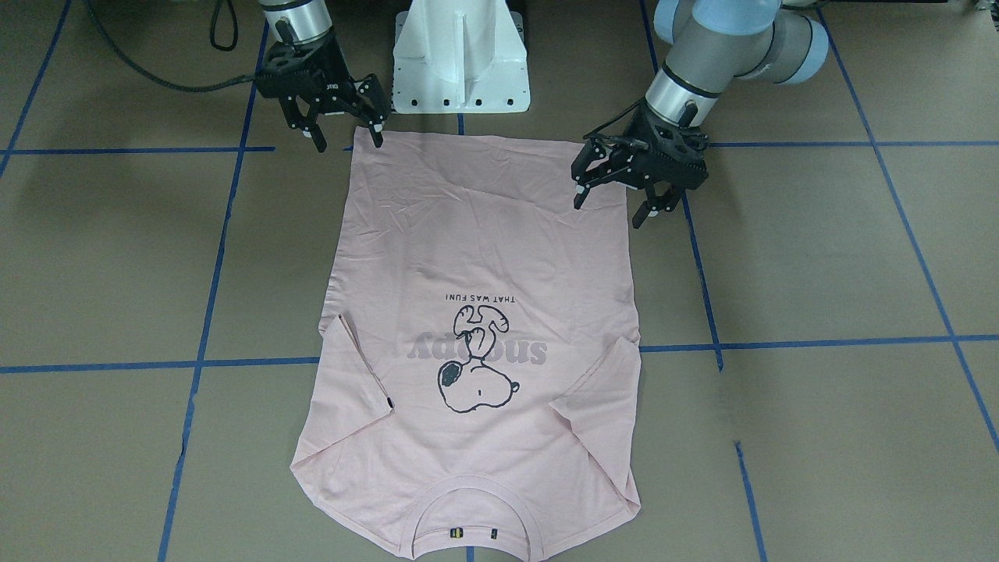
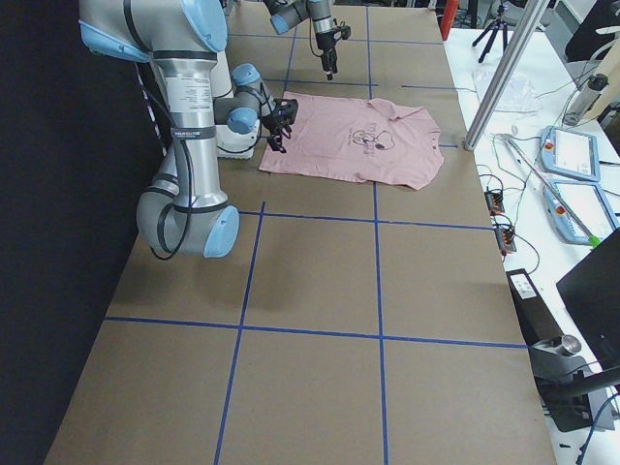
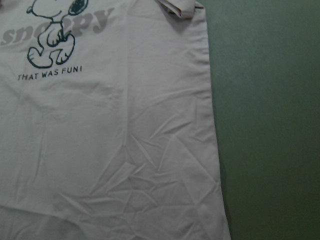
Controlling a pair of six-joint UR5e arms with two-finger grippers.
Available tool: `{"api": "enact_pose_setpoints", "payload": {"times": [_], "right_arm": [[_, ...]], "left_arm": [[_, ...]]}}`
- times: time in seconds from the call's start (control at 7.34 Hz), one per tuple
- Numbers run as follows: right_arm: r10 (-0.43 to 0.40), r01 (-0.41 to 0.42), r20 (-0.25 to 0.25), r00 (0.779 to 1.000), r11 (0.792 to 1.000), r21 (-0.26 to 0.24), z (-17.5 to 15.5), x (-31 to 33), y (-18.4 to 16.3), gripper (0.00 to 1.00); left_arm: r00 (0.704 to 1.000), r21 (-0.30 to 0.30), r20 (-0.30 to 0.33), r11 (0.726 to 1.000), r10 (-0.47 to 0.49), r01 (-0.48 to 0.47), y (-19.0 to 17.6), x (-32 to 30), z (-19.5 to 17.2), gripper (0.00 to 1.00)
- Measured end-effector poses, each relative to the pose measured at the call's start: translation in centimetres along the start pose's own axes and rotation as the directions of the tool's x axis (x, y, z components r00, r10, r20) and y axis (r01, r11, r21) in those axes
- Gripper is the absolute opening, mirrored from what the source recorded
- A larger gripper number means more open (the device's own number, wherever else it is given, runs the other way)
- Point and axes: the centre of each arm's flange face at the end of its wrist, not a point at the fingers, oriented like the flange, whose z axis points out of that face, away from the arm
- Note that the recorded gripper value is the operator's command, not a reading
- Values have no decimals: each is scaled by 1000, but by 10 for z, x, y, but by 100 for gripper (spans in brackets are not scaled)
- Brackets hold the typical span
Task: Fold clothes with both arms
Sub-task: 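Lower both grippers to the shirt hem nearest the robot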
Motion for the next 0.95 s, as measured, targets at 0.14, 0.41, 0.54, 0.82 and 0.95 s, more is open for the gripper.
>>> {"api": "enact_pose_setpoints", "payload": {"times": [0.14,0.41,0.54,0.82,0.95], "right_arm": [[31,-31,-11,999,1000,3,-2,1,24,95],[49,-49,-16,999,999,7,-3,3,39,96],[51,-51,-15,999,999,12,-3,3,40,96],[51,-51,-15,999,999,15,-3,3,40,96],[50,-50,-16,999,999,16,-3,4,41,96]], "left_arm": [[998,-17,23,999,-52,52,32,-6,5,68],[985,-41,83,987,-152,156,98,-10,26,68],[979,-50,114,983,-172,178,125,-14,35,68],[974,-68,148,981,-170,181,152,-21,45,63],[975,-85,157,981,-160,174,163,-22,48,59]]}}
